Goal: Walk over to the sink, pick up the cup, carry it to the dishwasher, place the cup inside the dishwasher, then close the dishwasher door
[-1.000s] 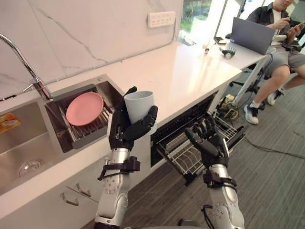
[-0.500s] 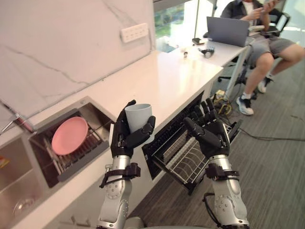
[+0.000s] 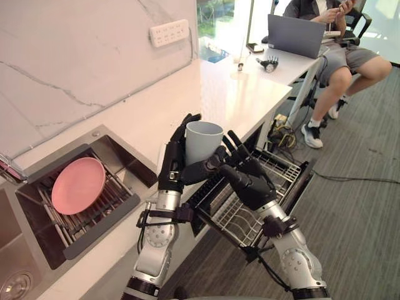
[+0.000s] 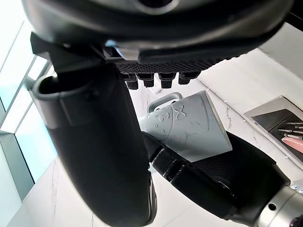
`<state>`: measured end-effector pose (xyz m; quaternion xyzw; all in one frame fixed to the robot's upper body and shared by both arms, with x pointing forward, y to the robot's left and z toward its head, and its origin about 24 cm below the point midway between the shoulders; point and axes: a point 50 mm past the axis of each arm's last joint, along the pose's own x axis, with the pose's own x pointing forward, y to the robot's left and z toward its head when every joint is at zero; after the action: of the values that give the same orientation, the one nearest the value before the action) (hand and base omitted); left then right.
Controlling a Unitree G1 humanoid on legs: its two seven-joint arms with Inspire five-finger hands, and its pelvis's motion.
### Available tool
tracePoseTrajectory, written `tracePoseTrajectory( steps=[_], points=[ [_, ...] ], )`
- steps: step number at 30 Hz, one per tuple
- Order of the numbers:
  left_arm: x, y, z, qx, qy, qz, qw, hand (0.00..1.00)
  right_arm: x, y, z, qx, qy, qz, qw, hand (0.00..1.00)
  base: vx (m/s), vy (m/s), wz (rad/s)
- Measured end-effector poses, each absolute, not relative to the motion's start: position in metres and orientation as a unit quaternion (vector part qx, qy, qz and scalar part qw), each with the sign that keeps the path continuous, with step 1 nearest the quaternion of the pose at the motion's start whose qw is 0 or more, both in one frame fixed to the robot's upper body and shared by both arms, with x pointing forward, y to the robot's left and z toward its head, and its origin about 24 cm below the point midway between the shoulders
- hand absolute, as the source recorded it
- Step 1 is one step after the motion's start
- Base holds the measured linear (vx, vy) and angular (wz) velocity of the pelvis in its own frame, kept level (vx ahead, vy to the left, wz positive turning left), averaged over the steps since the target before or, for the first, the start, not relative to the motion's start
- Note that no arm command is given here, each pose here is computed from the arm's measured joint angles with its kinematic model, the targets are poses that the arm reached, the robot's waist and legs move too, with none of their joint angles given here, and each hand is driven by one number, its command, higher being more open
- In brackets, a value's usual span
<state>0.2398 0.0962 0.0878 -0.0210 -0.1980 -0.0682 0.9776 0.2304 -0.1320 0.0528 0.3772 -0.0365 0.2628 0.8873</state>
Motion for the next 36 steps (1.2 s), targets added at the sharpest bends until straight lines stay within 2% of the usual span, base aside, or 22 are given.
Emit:
tracePoseTrajectory(
  steps=[15, 36],
  points=[
    [0.246, 0.095, 0.098, 0.055, -0.232, -0.091, 0.967, 0.00, 0.249, -0.134, 0.058, 0.352, -0.005, 0.229, 0.907, 1.00, -0.07, 0.006, 0.01],
    [0.245, 0.088, 0.099, 0.112, -0.244, -0.124, 0.955, 0.00, 0.262, -0.140, 0.069, 0.352, -0.001, 0.235, 0.906, 1.00, -0.03, 0.002, 0.01]
  ],
)
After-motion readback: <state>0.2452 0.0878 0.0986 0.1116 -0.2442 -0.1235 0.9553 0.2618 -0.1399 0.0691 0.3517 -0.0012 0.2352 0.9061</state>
